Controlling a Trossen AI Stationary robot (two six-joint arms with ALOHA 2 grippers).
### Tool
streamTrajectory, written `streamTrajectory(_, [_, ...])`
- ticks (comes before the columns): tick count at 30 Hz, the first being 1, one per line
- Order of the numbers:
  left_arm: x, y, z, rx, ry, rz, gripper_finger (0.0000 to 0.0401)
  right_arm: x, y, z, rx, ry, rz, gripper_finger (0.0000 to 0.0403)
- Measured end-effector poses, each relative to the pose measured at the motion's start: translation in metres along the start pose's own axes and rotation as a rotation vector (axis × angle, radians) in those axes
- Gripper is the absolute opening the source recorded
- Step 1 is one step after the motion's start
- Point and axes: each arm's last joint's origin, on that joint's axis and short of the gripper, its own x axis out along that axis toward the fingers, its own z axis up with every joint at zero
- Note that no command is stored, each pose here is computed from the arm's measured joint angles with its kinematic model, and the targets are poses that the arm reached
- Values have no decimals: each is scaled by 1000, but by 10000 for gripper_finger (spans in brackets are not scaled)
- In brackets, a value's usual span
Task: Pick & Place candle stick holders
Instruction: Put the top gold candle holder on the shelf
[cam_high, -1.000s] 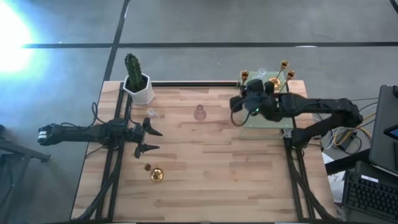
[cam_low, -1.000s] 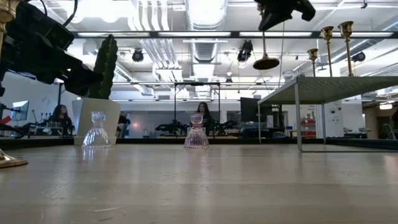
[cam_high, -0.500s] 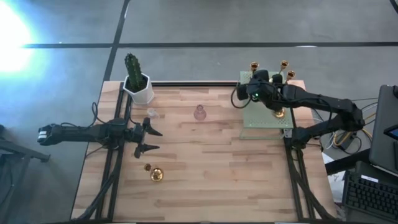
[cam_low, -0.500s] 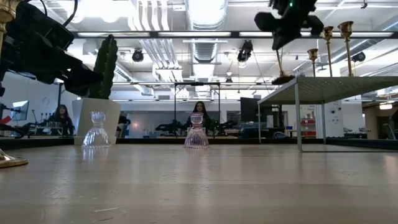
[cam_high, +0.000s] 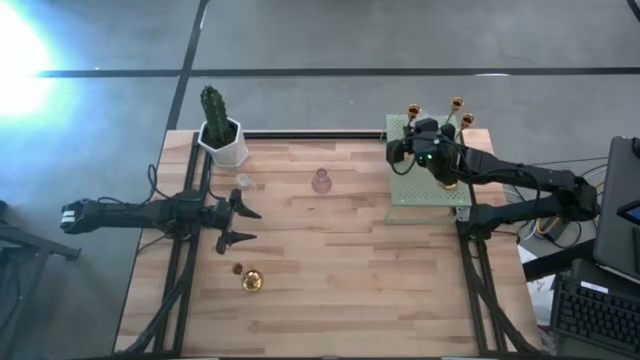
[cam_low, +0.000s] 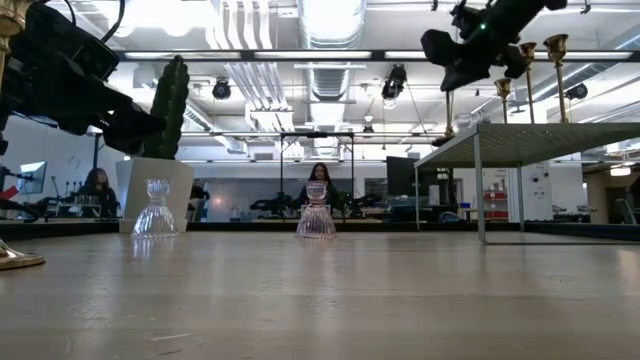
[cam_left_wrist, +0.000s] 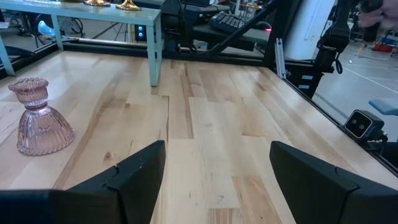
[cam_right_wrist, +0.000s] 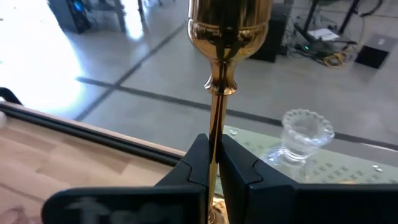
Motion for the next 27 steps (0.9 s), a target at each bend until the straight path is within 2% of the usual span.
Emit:
streamTrajectory(4, [0,0,0,0,0,0,294,-1,-7,-9,16,-31,11,11])
streamTrajectory(7, [0,0,0,0,0,0,294,0,-11,-13,-20,-31,5,11])
streamTrajectory(17, [0,0,0,0,0,0,294,4,-8,-10,-78,-36,5,11])
streamTrajectory(27, [0,0,0,0,0,0,294,15,-11,-9,-48,-16,6,11])
